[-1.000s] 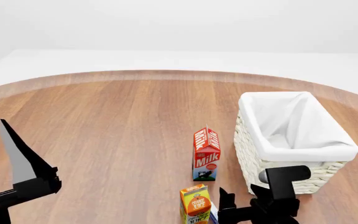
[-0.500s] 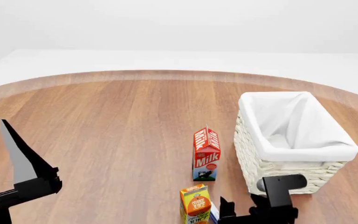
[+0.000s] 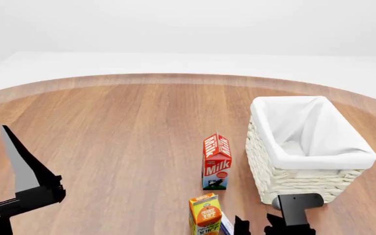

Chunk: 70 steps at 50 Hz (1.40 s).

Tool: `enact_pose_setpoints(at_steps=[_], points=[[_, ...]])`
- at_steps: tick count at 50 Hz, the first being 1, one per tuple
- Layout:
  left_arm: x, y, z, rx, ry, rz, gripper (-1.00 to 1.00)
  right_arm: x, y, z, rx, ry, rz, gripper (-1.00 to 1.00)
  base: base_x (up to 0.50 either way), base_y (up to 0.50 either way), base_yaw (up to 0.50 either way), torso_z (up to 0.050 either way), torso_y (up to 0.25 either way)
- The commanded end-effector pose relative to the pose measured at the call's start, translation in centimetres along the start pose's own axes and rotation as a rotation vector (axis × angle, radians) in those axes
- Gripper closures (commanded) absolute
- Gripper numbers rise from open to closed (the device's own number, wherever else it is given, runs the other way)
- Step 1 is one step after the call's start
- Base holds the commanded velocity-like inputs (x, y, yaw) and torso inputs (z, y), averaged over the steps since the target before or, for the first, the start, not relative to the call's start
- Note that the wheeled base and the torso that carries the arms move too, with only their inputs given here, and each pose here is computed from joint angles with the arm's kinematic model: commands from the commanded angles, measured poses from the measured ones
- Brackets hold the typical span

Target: Pick up the cream cheese box and the butter, and put them in the basket.

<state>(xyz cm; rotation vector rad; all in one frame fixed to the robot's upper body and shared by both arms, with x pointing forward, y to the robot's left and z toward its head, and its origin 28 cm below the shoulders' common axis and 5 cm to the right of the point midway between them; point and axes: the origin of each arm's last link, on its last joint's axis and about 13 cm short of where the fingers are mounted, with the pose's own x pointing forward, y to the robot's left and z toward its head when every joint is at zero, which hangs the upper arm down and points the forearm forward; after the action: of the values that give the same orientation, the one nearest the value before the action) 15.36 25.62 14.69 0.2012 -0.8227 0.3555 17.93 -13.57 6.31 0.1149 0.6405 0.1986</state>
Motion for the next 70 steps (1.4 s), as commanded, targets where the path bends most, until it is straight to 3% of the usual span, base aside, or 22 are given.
enact_pose_setpoints(at_steps=[1,16,33,70], points=[[0.0,0.2,-0.1,0.015,0.000,0.009,-1.00,0.5,-0.2,-0.7,0.018,0.004,-0.001,-1.00,0.00,0.00,0.00,0.000,0.000],[-0.1,0.2,-0.1,0.016,0.001,0.008,-1.00,1.1,-0.5,-1.8,0.010,0.032,-0.017,-1.00,0.00,0.00,0.00,0.000,0.000],[-0.1,0.1,-0.2,0.015,0.003,0.006,-1.00,1.4,-0.2,-1.6,-0.071,0.036,-0.003,-1.00,0.00,0.00,0.00,0.000,0.000],[-0.1,0.1,-0.2,0.013,0.004,0.005,-1.00,1.5,-0.1,-1.9,-0.156,0.077,0.015,-1.00,0.00,0.00,0.00,0.000,0.000]])
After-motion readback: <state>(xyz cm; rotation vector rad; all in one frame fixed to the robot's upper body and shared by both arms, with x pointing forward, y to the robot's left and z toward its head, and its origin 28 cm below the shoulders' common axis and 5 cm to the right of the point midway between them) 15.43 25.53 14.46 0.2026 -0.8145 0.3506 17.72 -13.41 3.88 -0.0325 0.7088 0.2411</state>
